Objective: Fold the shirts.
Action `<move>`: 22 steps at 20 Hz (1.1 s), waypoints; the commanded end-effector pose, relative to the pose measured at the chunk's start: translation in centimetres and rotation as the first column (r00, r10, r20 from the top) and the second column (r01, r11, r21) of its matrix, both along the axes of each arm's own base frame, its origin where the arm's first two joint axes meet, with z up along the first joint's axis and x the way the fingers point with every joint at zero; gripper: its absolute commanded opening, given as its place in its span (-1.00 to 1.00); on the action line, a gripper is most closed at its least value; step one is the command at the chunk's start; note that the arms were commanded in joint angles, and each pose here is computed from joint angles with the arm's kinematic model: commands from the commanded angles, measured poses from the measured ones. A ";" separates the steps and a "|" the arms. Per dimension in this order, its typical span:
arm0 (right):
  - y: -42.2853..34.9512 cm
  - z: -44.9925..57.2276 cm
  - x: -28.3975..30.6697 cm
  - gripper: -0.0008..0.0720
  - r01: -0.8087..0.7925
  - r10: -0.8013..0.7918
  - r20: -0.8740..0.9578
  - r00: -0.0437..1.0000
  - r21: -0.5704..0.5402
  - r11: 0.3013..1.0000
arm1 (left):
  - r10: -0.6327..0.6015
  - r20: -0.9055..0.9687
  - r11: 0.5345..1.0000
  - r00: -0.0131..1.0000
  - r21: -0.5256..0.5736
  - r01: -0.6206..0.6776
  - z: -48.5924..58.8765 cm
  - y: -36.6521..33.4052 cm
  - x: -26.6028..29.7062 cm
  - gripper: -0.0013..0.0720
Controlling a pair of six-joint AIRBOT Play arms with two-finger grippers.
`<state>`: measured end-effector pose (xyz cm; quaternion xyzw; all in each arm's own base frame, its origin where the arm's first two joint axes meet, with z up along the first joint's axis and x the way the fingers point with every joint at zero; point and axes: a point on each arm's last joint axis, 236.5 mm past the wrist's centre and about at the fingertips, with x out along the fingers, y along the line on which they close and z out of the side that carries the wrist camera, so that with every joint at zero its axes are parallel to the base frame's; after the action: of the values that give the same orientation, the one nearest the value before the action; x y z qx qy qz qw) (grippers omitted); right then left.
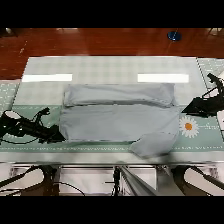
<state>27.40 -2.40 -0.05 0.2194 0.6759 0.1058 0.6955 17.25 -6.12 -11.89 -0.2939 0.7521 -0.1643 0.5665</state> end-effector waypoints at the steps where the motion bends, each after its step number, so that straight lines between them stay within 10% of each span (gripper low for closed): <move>1: -1.2 -0.3 -1.4 0.21 0.022 -0.023 -0.062 0.998 -0.024 0.999 | 0.010 0.028 0.999 1.000 0.030 -0.011 -0.6 0.4 0.7 -0.88; 13: 2.0 -5.5 -11.6 0.21 0.322 -0.269 -0.287 0.919 0.159 0.933 | -0.010 0.044 1.000 0.999 0.026 0.009 -0.6 0.4 0.7 -0.88; 22: 0.2 -8.3 -12.0 0.15 0.327 -0.305 -0.254 0.918 0.048 0.944 | -0.010 0.044 1.000 0.999 0.026 0.009 -0.6 0.4 0.7 -0.88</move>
<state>14.98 -1.43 -7.56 0.3773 0.7141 0.0097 0.5895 17.21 -6.15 -11.90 -0.2848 0.7505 -0.1753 0.5700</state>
